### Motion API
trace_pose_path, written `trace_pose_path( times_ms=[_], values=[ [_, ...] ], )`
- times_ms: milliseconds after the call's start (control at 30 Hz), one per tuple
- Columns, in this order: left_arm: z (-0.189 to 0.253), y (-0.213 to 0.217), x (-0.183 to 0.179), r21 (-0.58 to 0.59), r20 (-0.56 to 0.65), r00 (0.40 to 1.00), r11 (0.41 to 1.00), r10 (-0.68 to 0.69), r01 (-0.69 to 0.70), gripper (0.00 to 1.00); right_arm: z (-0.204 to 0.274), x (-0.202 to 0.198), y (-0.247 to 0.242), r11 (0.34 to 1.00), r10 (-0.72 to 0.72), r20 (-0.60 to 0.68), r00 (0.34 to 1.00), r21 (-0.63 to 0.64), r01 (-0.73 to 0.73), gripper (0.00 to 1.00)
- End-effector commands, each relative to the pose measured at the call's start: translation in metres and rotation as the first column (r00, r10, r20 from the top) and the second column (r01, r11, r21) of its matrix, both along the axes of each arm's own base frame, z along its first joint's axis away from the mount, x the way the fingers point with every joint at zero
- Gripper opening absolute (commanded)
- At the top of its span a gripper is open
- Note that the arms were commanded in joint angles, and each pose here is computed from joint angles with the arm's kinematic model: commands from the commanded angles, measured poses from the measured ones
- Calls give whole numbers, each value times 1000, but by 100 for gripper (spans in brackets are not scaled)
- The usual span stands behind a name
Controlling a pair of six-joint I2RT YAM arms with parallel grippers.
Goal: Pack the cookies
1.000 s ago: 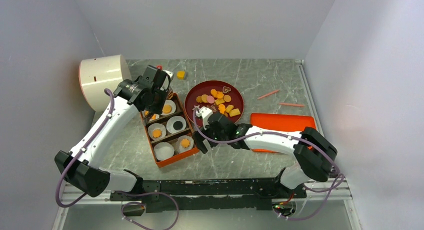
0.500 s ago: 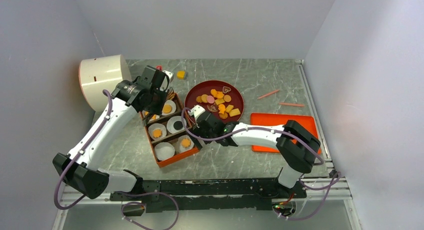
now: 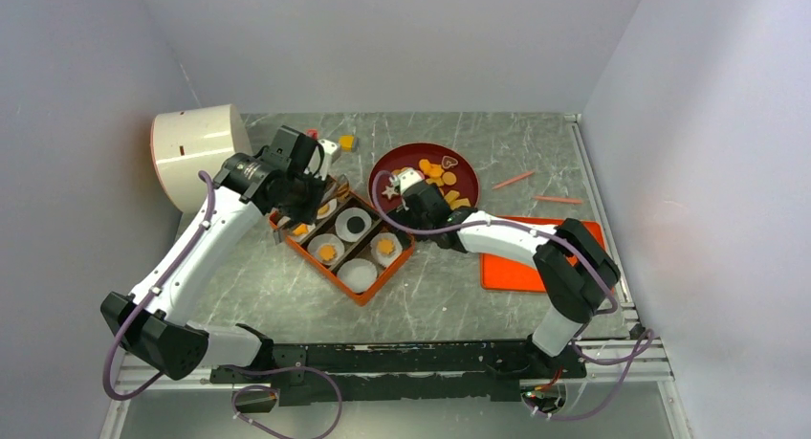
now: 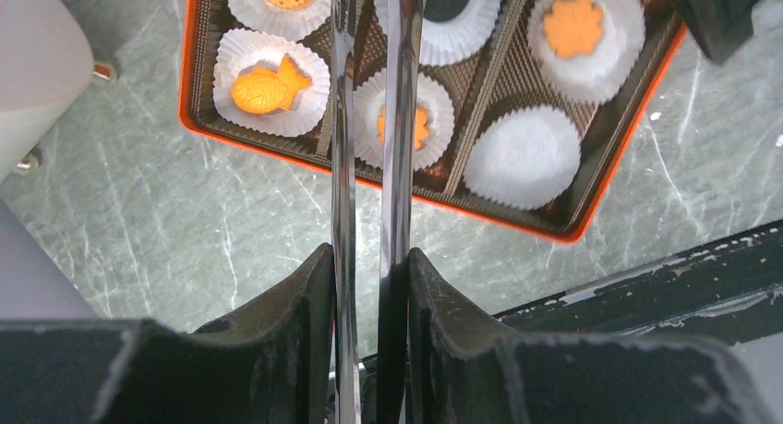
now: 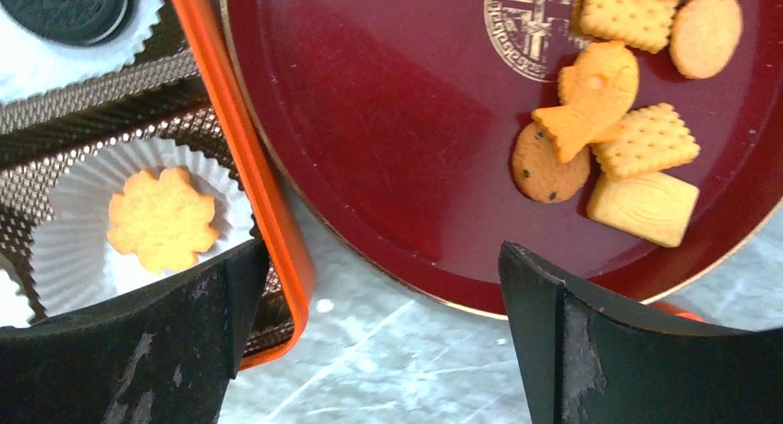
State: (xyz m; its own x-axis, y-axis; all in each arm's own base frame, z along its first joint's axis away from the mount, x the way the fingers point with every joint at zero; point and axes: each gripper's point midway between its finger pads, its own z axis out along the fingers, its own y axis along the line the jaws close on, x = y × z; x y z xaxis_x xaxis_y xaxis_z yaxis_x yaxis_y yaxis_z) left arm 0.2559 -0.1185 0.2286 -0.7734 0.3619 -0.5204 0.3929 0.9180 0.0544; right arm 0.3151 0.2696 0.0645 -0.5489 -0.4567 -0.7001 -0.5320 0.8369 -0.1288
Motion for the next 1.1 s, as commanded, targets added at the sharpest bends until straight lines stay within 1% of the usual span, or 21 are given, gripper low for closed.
trace_pose_path(
  times_ms=[0,133,200,333,633,800,867,1067],
  values=[
    [11,-19,-4,-54,9,996,994,-90,90,14,37,40,-9,998,-57,101,993,39,53,100],
    [8,-38,-19,-38,-26,989,989,-143,142,14,62,33,6,990,-6,102,995,139,-8,100],
    [6,-43,-28,-17,-45,988,988,-151,150,14,78,28,8,980,-9,114,993,198,-14,100],
    [0,-47,-47,0,-92,984,989,-149,150,14,93,18,3,968,-22,137,990,252,-14,100],
    [-14,-33,-93,14,-243,965,994,-99,106,14,100,7,-31,957,-138,190,972,277,82,100],
    [-12,-42,-101,-32,-261,957,992,-126,121,15,93,3,-35,962,-136,183,974,260,85,100],
    [-16,-46,-109,-45,-291,945,989,-150,143,16,91,2,-37,963,-137,181,974,254,88,100],
    [-37,-45,-124,2,-357,920,985,-160,172,18,93,2,-42,960,-154,198,968,261,99,100]
  ],
)
